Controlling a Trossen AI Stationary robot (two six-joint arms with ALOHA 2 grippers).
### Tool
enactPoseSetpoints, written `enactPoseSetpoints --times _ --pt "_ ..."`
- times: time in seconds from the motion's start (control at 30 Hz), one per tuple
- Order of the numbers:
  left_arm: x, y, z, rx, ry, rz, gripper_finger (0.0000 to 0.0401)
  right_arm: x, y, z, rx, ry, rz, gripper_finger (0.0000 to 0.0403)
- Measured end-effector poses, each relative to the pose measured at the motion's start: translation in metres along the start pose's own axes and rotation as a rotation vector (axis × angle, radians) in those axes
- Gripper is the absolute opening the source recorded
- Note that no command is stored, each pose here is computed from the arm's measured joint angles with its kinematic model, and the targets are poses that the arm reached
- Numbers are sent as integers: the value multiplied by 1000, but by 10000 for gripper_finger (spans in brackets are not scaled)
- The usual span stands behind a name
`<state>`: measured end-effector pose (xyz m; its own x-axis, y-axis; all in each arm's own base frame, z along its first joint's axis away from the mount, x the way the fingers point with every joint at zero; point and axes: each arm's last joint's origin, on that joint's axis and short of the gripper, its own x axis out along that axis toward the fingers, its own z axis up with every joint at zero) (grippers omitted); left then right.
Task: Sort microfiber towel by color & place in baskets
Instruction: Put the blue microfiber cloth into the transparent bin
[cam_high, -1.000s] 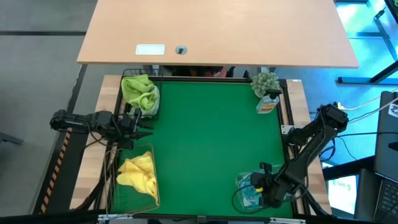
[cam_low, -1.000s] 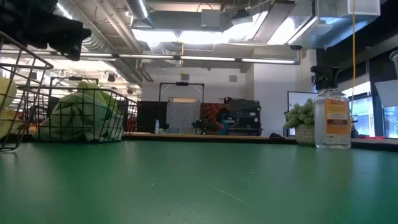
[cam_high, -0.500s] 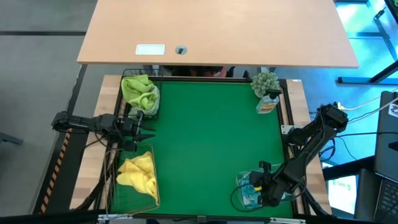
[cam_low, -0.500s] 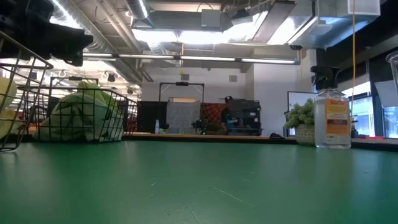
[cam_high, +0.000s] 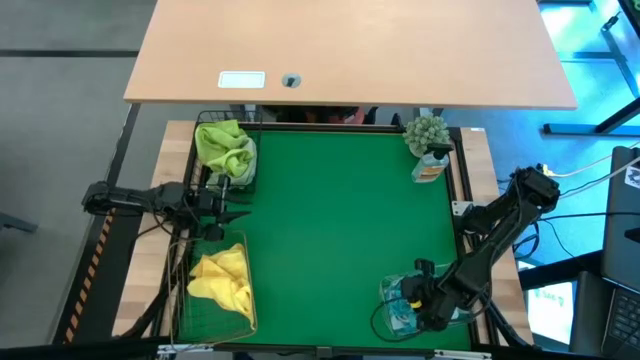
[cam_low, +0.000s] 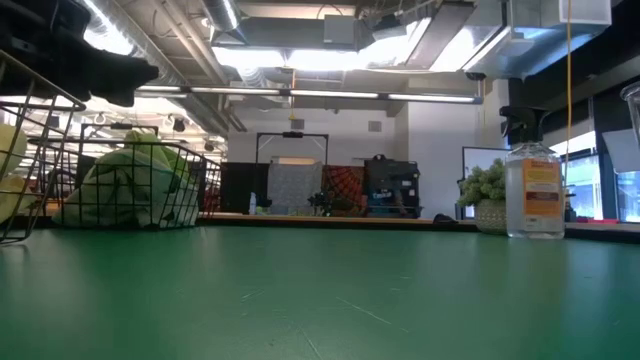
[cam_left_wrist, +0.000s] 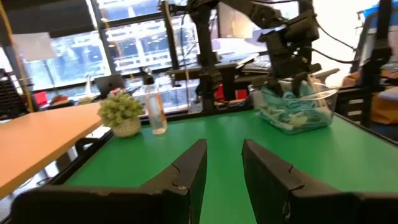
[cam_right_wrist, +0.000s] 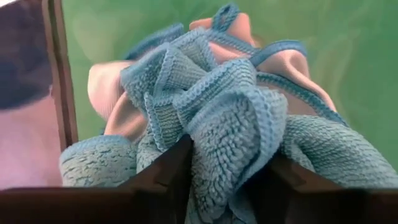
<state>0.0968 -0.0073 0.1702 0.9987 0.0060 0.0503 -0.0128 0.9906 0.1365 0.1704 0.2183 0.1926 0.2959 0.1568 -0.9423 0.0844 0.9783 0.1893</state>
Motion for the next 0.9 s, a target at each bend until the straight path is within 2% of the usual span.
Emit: enactPoseSetpoints --times 0.5,0.77,0.9 --pt "0 3 -2 -39 18 26 98 -42 -14 21 36 181 51 143" --pt "0 3 -2 -55 20 26 98 -47 -12 24 40 170 81 143" --pt "0 3 -2 -56 20 26 98 -48 -11 23 42 213 114 143"
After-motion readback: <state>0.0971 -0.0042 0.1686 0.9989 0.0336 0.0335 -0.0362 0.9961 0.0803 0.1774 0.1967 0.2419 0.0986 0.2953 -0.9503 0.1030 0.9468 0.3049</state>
